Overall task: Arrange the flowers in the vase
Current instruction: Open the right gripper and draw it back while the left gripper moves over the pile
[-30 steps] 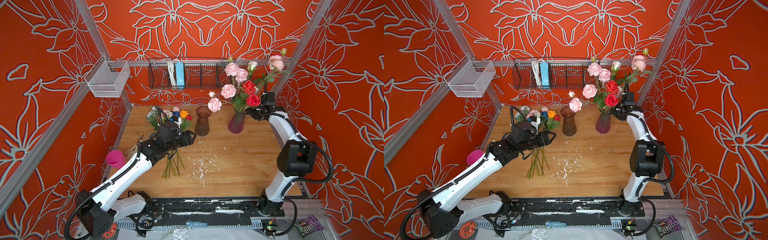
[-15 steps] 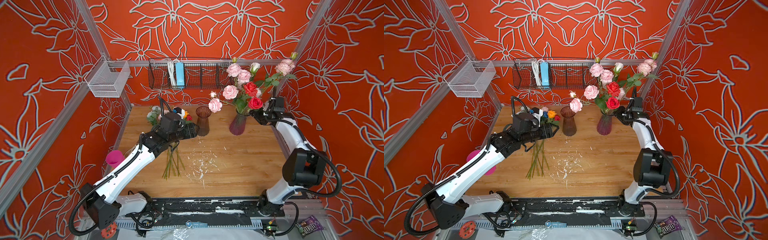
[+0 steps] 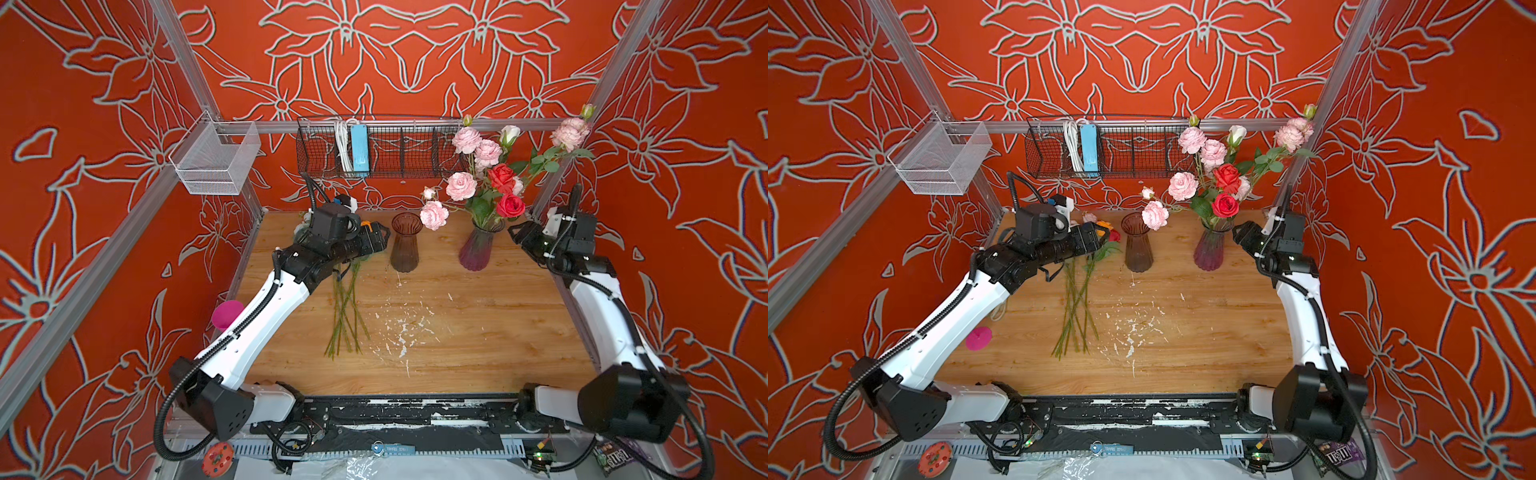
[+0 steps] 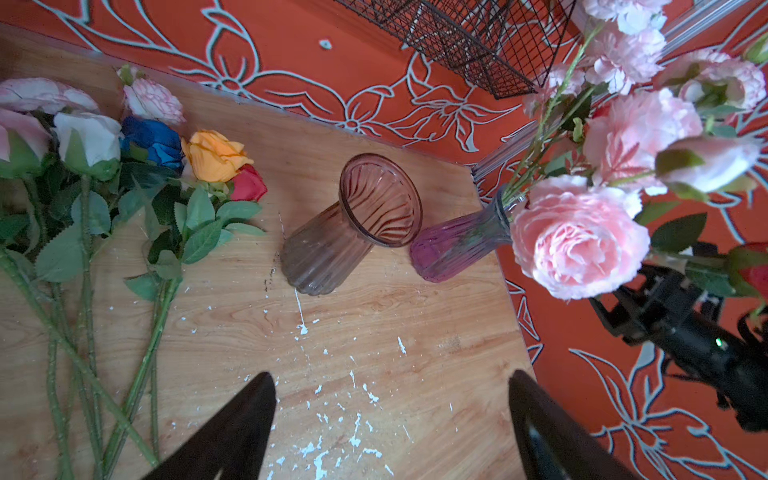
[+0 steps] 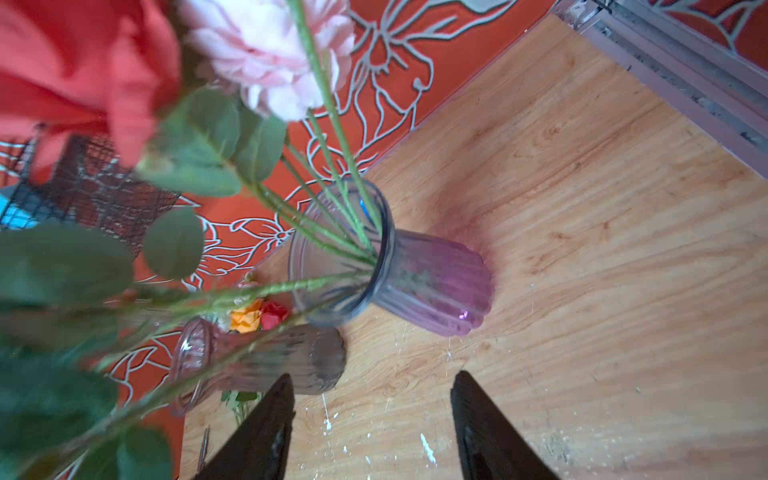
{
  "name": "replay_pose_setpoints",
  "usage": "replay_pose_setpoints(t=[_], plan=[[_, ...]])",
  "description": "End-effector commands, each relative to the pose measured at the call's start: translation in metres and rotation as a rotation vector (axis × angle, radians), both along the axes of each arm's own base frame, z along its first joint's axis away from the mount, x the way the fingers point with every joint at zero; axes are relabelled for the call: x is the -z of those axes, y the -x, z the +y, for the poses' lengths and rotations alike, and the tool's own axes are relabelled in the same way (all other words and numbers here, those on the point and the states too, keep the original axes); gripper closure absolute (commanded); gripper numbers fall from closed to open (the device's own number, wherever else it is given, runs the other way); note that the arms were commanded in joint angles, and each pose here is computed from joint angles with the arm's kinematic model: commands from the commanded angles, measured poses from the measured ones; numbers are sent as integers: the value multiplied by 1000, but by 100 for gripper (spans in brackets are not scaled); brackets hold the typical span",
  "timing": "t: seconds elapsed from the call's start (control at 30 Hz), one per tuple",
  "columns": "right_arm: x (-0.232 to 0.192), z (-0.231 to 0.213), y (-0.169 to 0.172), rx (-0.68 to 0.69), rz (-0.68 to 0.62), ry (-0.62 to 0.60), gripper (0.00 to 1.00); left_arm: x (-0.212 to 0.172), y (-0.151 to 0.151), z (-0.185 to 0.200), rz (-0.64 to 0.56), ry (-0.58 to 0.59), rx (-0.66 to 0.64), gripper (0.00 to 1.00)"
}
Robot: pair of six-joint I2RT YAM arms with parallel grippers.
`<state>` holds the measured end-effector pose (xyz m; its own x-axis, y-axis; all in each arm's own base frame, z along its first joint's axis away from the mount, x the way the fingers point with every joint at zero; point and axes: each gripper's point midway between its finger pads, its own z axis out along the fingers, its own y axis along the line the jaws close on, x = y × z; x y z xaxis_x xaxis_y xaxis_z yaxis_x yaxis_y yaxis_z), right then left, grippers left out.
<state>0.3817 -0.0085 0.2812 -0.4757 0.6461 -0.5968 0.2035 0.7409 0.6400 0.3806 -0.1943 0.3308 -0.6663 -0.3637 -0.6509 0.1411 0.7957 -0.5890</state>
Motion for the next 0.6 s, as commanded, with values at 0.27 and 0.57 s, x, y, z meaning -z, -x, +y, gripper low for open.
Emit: replay_pose_setpoints(t=[0.27, 0.57], plan=[[41, 34, 99, -92, -5, 103, 39, 57, -92, -25, 214, -59, 36, 32], [65, 44, 105, -136, 32, 71, 41, 99, -128, -20, 284, -173, -31, 38]])
